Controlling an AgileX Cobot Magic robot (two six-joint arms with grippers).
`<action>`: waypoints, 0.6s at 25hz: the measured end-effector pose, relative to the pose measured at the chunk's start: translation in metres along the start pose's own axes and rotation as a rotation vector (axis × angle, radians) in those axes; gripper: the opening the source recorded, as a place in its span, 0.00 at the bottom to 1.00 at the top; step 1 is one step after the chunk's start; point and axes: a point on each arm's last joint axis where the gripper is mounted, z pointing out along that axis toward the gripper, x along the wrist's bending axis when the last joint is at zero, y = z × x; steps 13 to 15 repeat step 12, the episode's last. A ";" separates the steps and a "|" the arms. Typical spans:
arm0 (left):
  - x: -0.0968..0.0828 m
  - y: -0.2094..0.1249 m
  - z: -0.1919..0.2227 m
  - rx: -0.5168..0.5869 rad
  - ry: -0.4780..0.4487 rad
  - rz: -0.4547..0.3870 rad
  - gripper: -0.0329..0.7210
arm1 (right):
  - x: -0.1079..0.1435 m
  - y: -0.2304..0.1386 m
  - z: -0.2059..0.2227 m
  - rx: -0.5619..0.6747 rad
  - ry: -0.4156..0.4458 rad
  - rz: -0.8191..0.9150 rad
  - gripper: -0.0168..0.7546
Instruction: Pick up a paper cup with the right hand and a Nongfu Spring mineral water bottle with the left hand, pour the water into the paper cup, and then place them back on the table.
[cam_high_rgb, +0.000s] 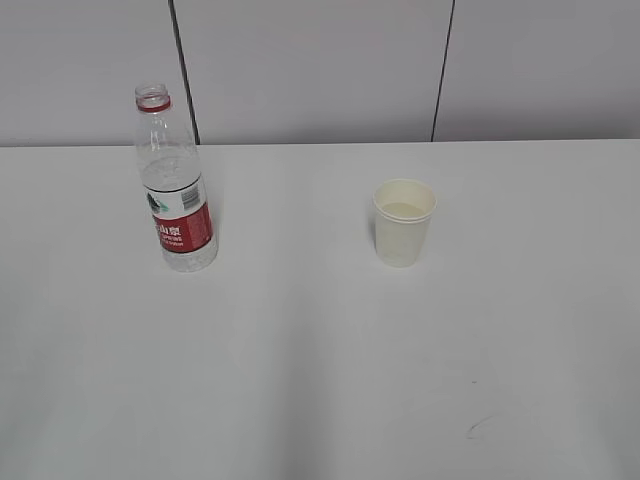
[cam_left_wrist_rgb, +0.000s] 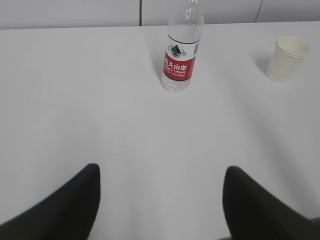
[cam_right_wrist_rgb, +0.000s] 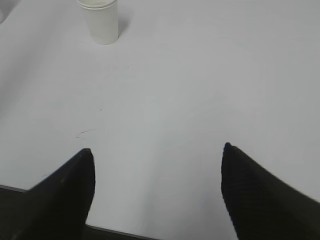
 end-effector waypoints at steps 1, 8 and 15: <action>0.000 0.000 0.000 0.000 0.000 0.000 0.66 | 0.000 0.000 0.000 0.000 0.000 0.000 0.78; 0.000 0.000 0.000 0.000 0.000 0.000 0.66 | 0.000 0.000 0.000 -0.001 0.000 0.000 0.78; 0.000 0.000 0.000 0.000 0.000 0.000 0.66 | 0.000 0.000 0.000 -0.002 0.000 0.000 0.78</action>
